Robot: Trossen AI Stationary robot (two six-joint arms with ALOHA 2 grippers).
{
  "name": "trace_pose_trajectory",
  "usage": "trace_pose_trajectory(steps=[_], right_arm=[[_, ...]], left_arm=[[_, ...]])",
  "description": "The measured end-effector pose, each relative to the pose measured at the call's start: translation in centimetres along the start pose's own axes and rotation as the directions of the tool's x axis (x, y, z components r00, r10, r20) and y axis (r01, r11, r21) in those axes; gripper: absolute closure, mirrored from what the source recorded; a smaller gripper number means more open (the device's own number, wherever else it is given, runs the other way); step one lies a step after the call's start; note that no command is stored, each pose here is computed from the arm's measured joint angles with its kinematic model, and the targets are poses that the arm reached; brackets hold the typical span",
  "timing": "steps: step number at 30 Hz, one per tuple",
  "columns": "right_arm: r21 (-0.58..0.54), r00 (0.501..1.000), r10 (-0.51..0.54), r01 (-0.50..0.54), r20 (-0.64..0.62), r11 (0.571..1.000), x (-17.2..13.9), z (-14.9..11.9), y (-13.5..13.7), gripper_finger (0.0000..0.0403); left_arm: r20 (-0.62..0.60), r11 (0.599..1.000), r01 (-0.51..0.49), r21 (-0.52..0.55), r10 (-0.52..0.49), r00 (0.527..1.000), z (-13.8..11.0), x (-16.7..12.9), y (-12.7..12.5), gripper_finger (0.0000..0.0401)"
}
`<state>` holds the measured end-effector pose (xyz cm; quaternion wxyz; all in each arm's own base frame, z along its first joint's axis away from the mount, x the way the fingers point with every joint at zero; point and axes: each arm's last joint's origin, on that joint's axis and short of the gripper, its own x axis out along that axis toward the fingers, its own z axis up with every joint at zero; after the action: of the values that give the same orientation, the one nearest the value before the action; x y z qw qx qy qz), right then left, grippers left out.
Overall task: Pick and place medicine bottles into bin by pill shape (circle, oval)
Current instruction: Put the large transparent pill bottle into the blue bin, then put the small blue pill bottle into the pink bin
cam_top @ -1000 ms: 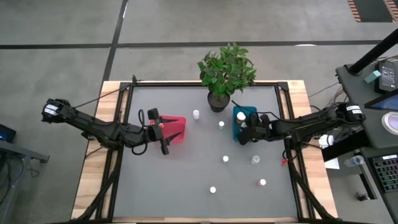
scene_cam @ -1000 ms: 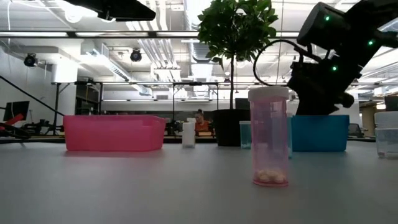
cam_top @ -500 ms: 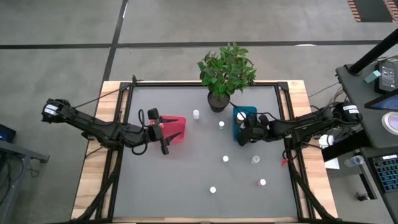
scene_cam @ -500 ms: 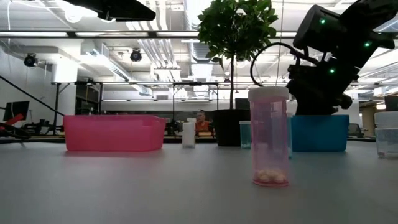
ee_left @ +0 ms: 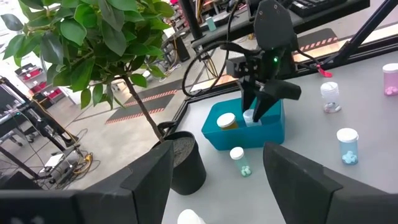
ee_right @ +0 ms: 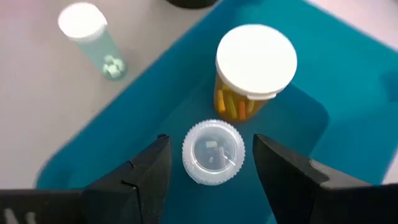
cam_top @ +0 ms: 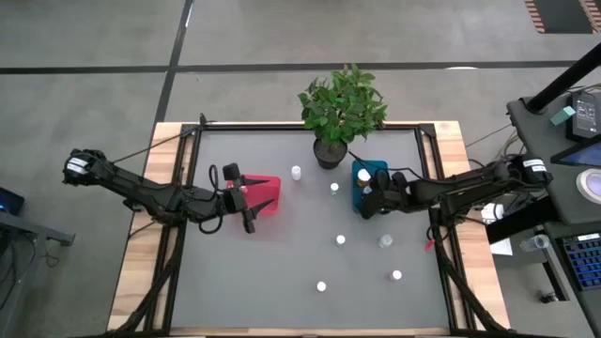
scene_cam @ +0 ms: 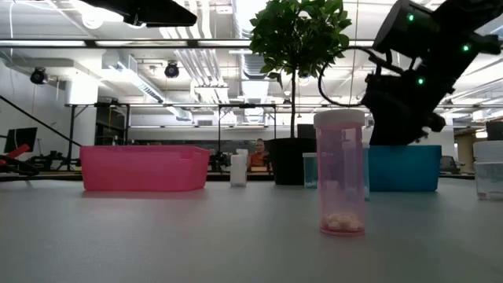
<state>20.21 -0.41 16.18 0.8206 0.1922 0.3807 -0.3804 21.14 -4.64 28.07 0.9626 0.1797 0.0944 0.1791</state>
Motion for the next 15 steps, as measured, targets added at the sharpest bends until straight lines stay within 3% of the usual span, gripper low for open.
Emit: trace_pose_trajectory(steps=[9,15], right_arm=[[-0.023,1.000,0.017,-0.017,0.013,1.000,-3.3,2.5,0.2,0.0186],[-0.075,0.992,0.073,-0.066,0.102,0.995,-5.7,3.6,0.9,0.0188]], left_arm=[[0.000,1.000,0.000,-0.001,0.000,1.000,0.0,0.0,0.0,0.0173],[-0.004,1.000,0.001,-0.024,-0.001,1.000,-0.1,0.1,-0.1,0.0173]])
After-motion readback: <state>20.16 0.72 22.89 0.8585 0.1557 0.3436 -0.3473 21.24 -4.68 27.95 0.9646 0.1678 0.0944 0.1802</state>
